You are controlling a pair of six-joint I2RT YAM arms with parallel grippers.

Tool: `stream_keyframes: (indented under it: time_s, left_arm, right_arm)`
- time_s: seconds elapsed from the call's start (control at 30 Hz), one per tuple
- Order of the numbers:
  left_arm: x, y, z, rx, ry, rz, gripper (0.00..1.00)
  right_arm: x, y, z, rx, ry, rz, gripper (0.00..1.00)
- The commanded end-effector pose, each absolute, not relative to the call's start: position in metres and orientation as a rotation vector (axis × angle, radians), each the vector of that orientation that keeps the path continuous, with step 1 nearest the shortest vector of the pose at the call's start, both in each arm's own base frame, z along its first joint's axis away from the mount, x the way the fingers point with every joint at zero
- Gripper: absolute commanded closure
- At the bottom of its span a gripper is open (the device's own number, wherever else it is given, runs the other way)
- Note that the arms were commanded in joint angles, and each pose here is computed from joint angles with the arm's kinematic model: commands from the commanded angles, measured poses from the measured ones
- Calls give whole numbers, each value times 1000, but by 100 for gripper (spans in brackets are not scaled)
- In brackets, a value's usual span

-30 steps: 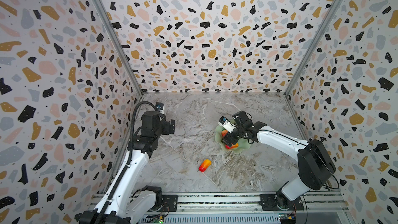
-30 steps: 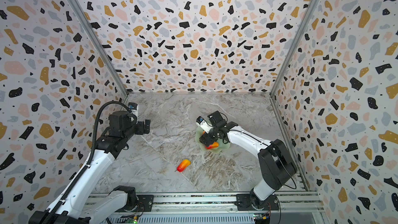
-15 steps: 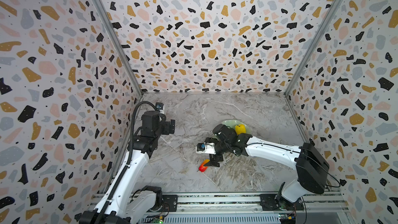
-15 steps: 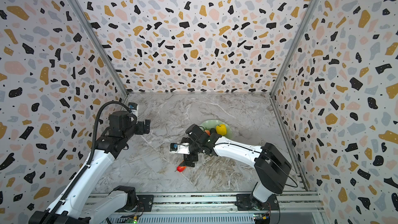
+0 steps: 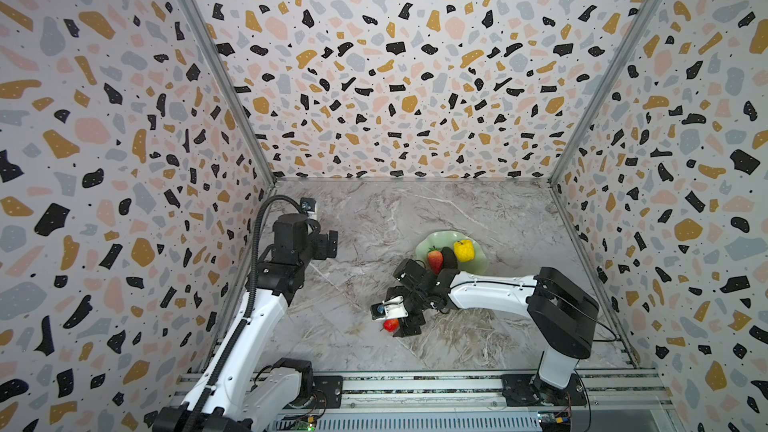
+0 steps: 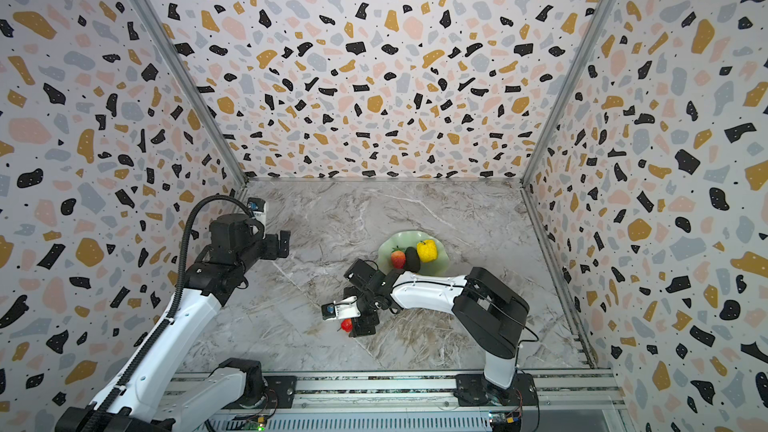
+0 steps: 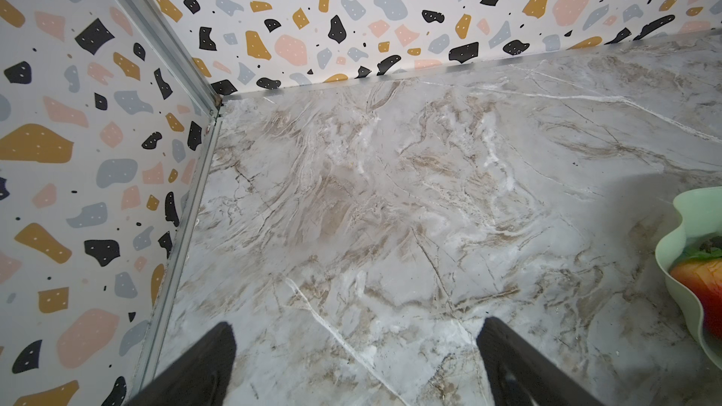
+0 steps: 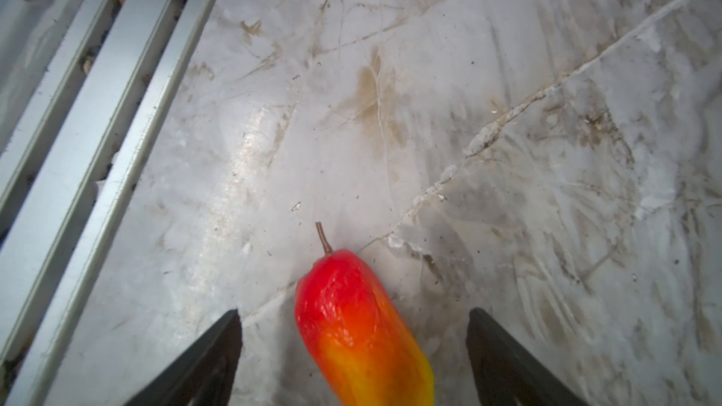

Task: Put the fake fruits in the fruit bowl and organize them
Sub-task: 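Move the right gripper to the last mango and grasp it, then carry the last mango into the green bowl and open the right gripper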

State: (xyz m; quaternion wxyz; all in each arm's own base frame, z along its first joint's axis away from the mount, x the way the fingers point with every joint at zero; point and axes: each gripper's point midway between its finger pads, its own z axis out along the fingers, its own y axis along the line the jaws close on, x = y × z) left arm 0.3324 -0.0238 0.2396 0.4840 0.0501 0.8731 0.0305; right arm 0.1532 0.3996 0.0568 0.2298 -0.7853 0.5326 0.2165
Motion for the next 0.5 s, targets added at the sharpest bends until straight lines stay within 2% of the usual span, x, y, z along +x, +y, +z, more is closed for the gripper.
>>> stream_keyframes:
  time_s: [0.0, 0.07, 0.3, 0.47]
  left_arm:
    - [333, -21, 245, 121, 2094, 87, 0]
    - [333, -21, 245, 123, 2095, 89, 0]
    - [333, -21, 245, 121, 2094, 91, 0]
    - [333, -21, 246, 122, 2091, 87, 0]
  right_arm:
    - [161, 407, 59, -2153, 1440, 536, 15]
    - [164, 407, 54, -2154, 1452, 508, 20]
    - [170, 407, 43, -2166, 1511, 475, 49]
    - [176, 406, 52, -2137, 1520, 452, 63]
